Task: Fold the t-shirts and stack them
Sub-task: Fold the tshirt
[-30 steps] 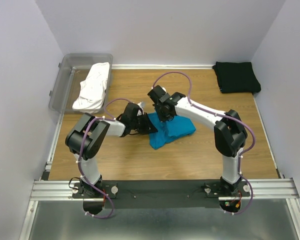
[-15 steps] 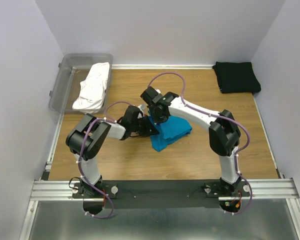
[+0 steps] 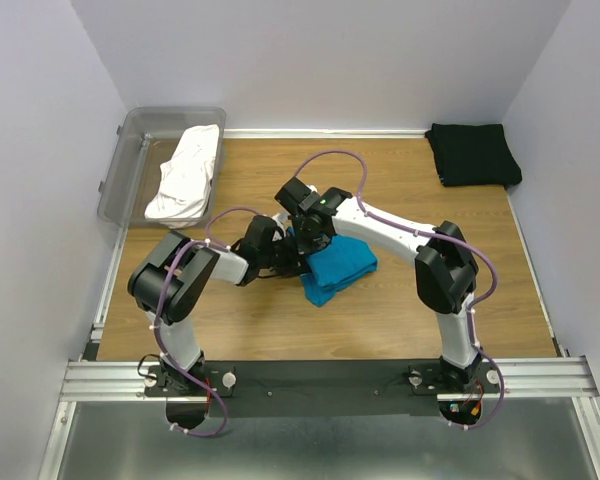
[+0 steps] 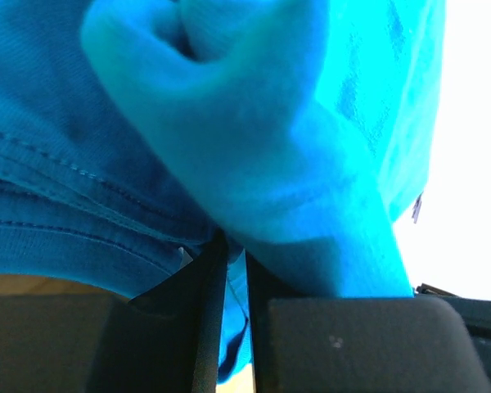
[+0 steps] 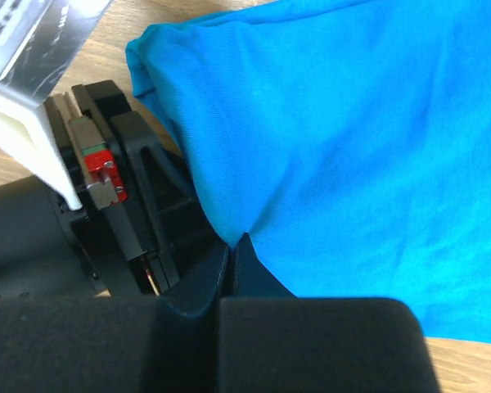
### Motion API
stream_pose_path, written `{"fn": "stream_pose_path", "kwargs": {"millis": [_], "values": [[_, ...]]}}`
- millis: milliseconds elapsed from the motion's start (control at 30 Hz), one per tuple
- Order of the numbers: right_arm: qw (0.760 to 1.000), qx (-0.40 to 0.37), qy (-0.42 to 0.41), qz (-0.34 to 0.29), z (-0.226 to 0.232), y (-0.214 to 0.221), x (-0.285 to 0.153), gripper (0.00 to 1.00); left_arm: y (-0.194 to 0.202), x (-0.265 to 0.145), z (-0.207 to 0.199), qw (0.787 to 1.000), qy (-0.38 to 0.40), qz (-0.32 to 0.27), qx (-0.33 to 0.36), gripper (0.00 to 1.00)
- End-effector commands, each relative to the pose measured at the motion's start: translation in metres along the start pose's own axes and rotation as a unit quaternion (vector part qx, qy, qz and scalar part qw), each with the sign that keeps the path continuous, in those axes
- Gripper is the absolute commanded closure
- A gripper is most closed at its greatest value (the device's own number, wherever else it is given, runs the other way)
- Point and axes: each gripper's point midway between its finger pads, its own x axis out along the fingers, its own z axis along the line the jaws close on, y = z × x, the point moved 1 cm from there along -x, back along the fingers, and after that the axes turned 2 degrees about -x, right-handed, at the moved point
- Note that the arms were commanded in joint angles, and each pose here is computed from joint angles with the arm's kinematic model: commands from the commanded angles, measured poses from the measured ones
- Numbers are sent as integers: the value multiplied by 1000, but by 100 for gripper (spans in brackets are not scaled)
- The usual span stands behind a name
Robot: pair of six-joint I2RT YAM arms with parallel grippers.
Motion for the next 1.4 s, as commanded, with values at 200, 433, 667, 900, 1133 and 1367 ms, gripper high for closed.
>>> {"fn": "stream_pose_path", "kwargs": {"millis": [200,433,667,900,1133,1367], "values": [[999,27,-36,8,14,7,-9,100,-10,-14,-15,999,8,-40,17,74],[997,37,-65,7,22,10,-13,99,-7,-21,-19,999,13,-44,14,73],[998,34,-54,4,15,13,-13,99,-5,-35,-16,998,-4,-59,13,73],[998,27,-58,-1,16,12,-15,99,0,-47,-3,997,-29,-75,6,78],[997,25,-69,2,18,15,-15,99,13,-38,19,997,-43,-56,-17,88],[996,27,-86,5,22,18,-16,99,17,-28,35,997,-54,-51,-26,89]]}}
